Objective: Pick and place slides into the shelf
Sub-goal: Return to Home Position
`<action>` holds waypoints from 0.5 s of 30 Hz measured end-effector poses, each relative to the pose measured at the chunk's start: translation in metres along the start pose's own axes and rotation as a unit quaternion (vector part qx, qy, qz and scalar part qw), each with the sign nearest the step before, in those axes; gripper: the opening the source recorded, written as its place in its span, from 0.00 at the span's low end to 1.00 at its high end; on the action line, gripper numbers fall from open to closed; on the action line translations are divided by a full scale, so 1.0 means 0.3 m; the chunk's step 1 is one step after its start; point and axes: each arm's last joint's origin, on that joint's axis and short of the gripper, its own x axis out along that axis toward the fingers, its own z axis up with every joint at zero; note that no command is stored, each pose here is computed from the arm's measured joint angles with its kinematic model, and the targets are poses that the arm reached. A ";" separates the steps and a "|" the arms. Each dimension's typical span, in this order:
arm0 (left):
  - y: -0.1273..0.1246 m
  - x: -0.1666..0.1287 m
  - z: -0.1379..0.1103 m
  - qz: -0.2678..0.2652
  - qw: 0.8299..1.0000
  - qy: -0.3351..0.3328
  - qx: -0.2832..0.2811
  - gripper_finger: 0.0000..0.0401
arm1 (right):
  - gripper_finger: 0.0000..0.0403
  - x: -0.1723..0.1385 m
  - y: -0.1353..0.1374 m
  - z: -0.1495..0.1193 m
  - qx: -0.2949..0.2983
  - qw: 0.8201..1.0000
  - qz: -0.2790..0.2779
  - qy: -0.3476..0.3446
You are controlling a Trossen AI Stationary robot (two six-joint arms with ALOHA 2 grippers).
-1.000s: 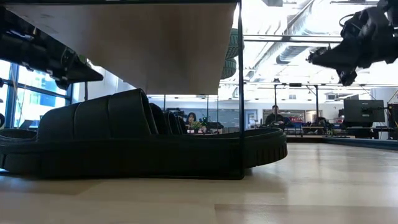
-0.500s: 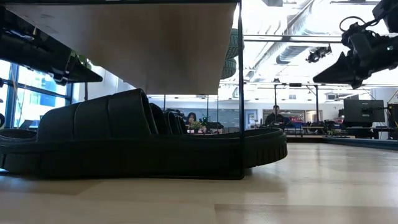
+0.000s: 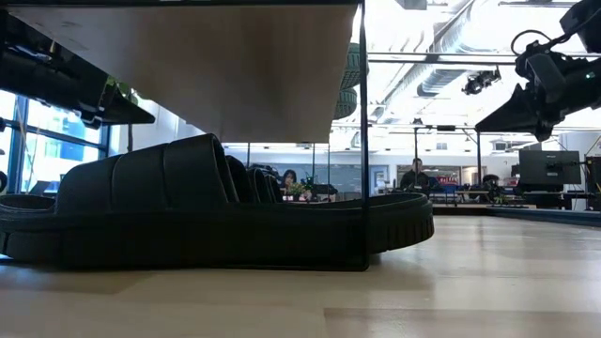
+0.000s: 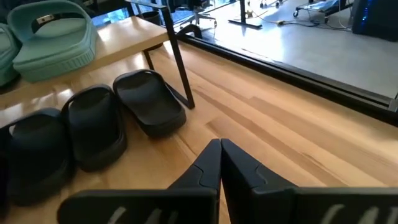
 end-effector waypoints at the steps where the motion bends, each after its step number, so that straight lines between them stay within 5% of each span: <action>1: 0.000 0.000 0.000 0.000 1.000 0.000 0.000 0.00 | 0.00 0.000 0.000 0.000 -0.003 1.000 0.000 0.000; 15: 0.000 0.000 0.001 0.000 1.000 0.000 0.000 0.00 | 0.00 0.000 0.000 0.000 -0.008 1.000 0.000 0.000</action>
